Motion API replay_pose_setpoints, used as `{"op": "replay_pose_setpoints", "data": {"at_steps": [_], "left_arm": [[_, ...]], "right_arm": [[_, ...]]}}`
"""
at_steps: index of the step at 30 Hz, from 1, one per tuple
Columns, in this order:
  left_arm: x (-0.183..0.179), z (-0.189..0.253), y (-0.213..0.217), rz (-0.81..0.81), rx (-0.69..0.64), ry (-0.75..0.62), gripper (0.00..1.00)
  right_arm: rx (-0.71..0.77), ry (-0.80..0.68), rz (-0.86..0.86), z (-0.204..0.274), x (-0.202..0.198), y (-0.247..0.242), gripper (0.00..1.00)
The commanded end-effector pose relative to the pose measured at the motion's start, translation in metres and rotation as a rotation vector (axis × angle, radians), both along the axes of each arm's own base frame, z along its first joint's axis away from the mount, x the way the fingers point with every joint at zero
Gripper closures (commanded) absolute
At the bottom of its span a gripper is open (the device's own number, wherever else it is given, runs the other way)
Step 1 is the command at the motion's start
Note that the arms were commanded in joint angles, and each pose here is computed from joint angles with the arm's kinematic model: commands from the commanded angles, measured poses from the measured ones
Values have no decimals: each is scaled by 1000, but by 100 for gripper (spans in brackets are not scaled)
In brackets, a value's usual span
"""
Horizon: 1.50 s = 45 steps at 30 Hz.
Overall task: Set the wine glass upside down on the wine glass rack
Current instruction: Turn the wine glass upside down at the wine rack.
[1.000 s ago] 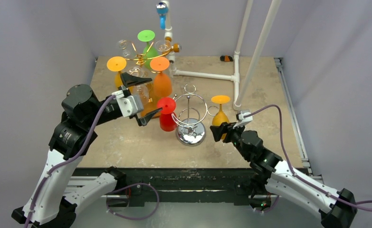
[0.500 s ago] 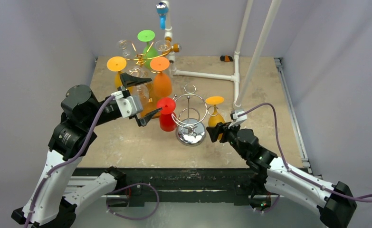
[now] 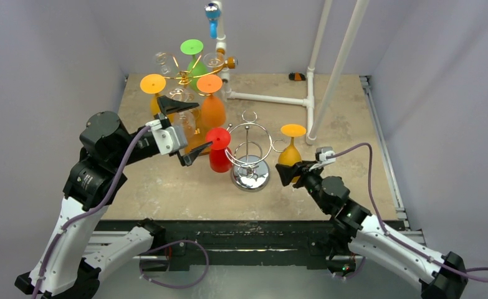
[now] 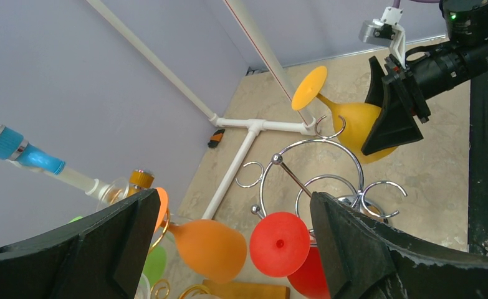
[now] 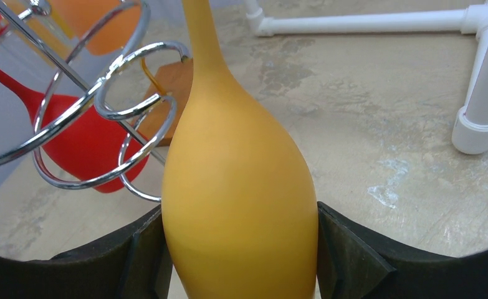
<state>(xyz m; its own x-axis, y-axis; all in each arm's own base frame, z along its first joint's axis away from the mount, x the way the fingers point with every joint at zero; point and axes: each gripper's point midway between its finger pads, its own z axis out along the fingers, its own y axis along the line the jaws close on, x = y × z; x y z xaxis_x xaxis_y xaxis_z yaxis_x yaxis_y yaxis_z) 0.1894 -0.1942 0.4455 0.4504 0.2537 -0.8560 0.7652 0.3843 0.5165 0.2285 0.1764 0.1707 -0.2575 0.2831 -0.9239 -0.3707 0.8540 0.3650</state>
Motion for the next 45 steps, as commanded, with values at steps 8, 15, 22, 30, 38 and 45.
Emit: {"op": "replay_pose_setpoints", "data": {"at_steps": [8, 15, 22, 30, 38, 45], "left_arm": [[-1, -1, -1, -8, -2, 0, 0], [-2, -3, 0, -3, 3, 1, 0], [0, -4, -1, -9, 6, 5, 0], [1, -5, -3, -11, 5, 8, 0], [2, -7, -4, -13, 8, 15, 0], [2, -8, -3, -13, 11, 16, 0]], "right_arm": [[17, -48, 21, 10, 5, 9, 41], [-1, -56, 37, 4, 6, 12, 41], [11, -76, 53, 1, 2, 11, 41], [32, -88, 41, 1, 4, 12, 42], [60, -119, 47, 3, 2, 11, 43], [48, -127, 77, 2, 2, 19, 44]]}}
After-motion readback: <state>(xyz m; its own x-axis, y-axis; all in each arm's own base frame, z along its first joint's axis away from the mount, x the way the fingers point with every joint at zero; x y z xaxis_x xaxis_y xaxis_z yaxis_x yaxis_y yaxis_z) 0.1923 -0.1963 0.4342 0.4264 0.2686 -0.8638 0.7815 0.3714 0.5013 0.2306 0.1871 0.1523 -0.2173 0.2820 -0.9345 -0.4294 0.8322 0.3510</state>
